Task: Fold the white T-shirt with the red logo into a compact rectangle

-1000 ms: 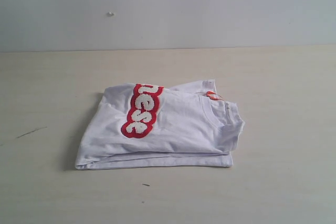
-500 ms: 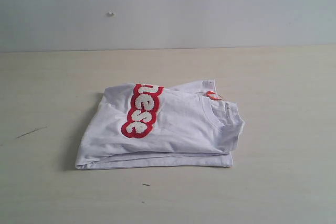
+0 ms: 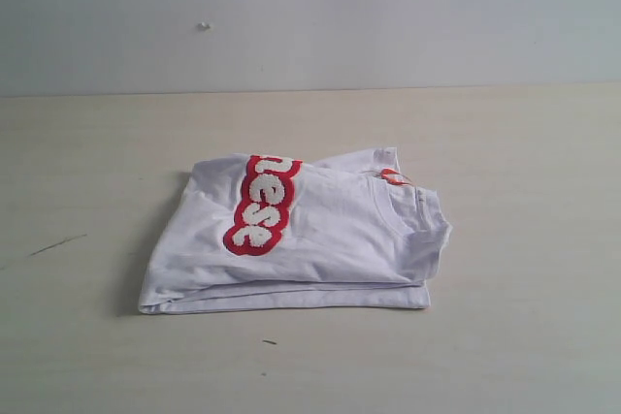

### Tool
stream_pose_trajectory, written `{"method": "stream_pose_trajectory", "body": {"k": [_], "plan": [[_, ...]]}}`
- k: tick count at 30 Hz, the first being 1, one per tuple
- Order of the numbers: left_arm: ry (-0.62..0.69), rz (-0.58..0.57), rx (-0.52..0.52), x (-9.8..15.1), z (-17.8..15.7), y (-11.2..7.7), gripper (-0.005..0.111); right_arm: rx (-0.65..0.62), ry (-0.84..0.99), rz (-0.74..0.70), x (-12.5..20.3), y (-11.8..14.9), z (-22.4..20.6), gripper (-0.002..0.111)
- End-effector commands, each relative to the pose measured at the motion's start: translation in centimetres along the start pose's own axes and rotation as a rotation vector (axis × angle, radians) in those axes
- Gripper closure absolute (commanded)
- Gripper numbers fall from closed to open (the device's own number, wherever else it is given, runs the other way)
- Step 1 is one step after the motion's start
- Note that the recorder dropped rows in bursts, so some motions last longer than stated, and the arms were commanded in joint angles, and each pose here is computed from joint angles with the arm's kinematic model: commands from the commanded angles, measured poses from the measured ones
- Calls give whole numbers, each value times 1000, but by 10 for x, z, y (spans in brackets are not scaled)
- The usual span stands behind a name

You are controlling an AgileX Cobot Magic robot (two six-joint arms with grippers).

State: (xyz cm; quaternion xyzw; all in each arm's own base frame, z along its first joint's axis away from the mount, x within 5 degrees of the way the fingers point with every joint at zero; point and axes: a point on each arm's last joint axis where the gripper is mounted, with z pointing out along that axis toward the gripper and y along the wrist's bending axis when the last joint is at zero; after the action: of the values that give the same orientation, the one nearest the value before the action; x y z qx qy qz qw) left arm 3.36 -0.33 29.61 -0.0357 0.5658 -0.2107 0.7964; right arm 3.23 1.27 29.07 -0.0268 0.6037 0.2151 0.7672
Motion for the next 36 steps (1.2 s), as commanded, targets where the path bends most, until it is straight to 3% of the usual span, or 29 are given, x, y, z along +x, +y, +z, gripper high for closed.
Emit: {"method": "stream_pose_trajectory", "body": {"k": [1, 7, 36], "plan": [[-42, -26, -32, -2, -1, 4, 107, 1, -6, -11, 1, -1, 0, 108], [-46, -77, -34, -3, -1, 4, 107, -5, 15, -11, 3, 0, 0, 108], [-29, -38, -17, -1, -1, 2, 107, -5, 15, -9, 3, 0, 0, 108]]}}
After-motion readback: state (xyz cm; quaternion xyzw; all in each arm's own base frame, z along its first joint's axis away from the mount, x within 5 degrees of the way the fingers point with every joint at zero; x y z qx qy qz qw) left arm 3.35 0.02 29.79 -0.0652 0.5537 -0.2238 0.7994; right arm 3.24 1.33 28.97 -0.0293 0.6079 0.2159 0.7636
